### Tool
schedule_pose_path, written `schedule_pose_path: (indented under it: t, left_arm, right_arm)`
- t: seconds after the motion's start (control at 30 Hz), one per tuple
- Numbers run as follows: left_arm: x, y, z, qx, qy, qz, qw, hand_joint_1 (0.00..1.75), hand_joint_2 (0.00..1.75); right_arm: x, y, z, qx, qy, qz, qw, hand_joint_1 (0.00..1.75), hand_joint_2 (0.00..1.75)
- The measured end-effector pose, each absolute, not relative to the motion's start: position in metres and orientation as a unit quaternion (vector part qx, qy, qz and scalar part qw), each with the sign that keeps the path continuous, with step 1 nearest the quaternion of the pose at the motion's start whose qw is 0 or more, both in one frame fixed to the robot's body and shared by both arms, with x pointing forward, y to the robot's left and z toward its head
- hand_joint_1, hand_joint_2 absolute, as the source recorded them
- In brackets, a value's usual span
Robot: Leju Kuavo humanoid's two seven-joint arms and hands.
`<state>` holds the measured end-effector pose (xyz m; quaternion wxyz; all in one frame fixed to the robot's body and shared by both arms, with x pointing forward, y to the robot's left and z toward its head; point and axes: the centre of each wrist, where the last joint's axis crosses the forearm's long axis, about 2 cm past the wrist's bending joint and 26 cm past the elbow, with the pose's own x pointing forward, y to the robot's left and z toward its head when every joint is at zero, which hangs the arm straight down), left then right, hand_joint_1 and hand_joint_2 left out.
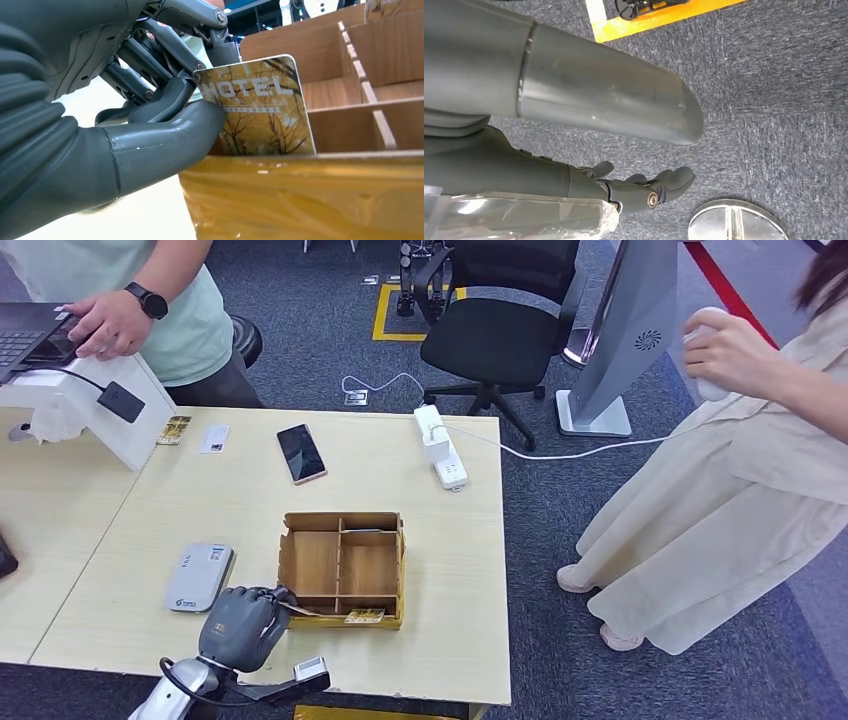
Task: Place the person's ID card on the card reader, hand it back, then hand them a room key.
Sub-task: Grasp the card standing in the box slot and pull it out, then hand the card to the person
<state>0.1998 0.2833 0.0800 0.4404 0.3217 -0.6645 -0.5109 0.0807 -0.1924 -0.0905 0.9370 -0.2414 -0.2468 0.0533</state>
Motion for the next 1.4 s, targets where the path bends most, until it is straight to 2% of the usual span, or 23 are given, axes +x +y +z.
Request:
schedule_pose_path:
  t: [0.6, 0.9, 1.4]
  left_arm:
    - [0.238, 0.310, 0.123, 0.372, -0.711, -0.432, 0.411, 1.75, 1.75]
    - [0.270, 0.337, 0.160, 0.401, -0.732, -0.384, 0.396, 1.75, 1.75]
    - [0.320, 0.357, 0.211, 0.426, -0.764, -0.305, 0.378, 1.75, 1.75]
  right_arm:
    - [0.080, -0.191, -0.090, -0.240, -0.246, 0.054, 0.938, 0.00, 0.00]
    - [0.081, -0.189, -0.090, -0.236, -0.246, 0.063, 0.938, 0.00, 0.00]
    - [0.081, -0.186, -0.089, -0.230, -0.244, 0.067, 0.940, 0.00, 0.00]
